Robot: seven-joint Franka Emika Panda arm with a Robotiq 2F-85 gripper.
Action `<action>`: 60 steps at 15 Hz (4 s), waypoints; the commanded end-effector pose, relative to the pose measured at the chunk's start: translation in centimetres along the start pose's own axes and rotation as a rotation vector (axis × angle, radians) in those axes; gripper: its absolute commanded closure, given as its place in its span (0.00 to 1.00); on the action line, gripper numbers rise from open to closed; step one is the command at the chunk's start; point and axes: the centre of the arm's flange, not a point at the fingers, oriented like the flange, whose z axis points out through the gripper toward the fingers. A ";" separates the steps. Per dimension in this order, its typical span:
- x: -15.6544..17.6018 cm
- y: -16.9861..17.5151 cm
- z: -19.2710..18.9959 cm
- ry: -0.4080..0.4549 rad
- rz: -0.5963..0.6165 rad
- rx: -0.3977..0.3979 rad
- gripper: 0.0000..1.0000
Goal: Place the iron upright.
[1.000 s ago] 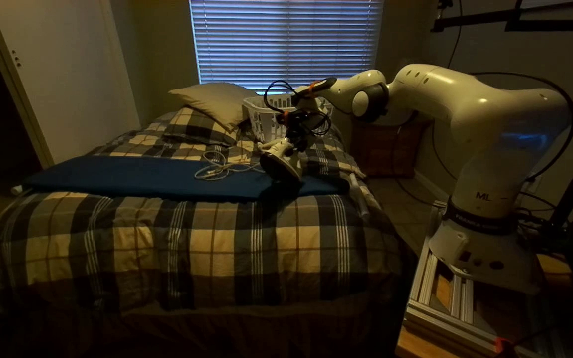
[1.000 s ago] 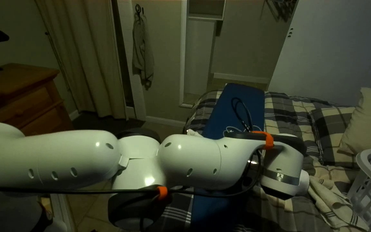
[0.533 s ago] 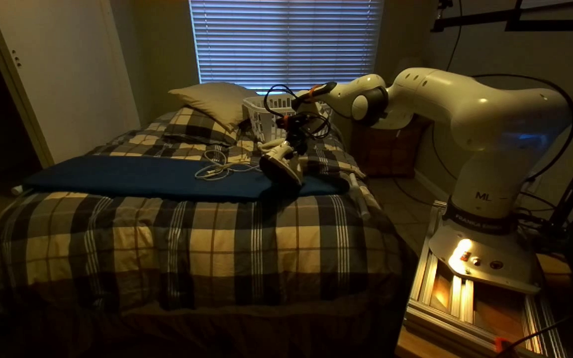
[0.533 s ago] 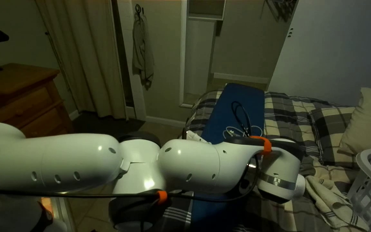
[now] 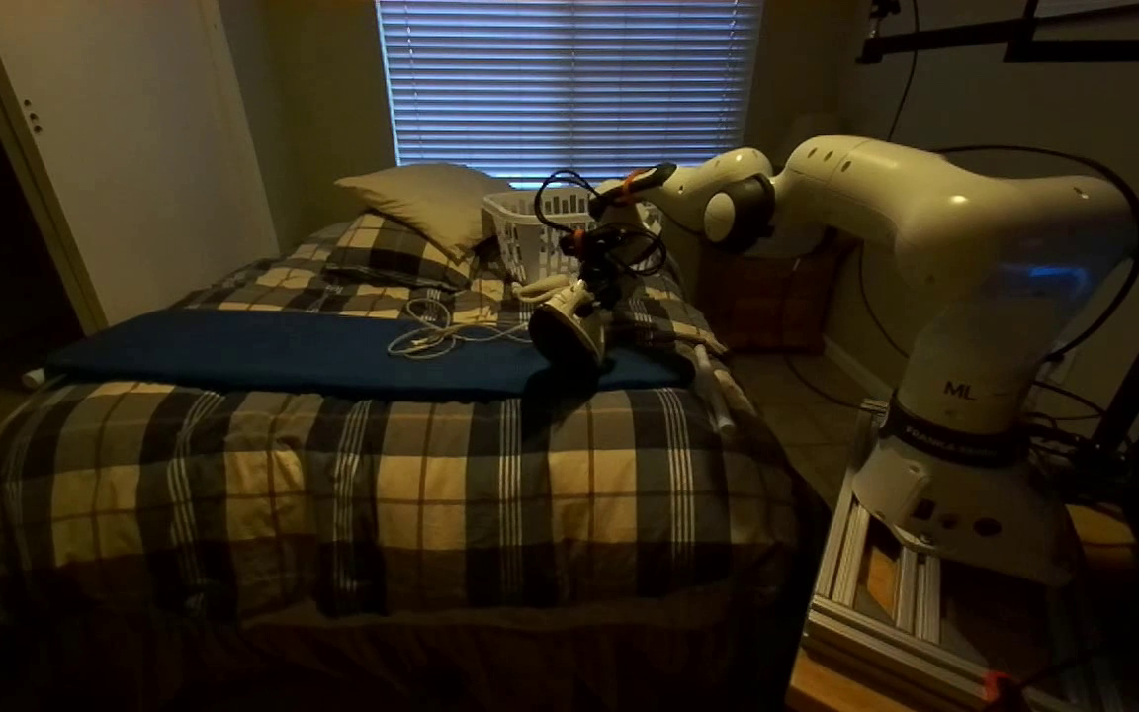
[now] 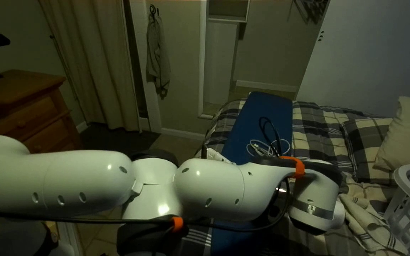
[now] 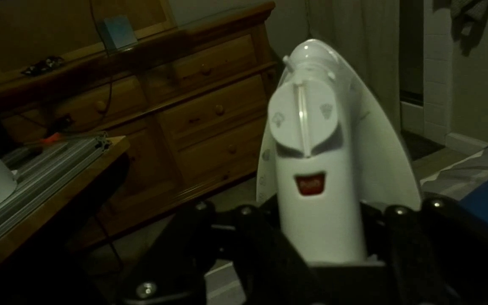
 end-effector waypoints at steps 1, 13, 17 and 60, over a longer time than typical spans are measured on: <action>2.2 -2.8 -5.3 -0.023 -0.011 0.024 0.98; 2.9 -3.1 -8.0 0.121 0.002 0.064 0.98; 3.9 -2.7 -8.6 0.128 0.033 0.132 0.98; 6.8 -0.9 -13.3 0.373 0.117 0.226 0.00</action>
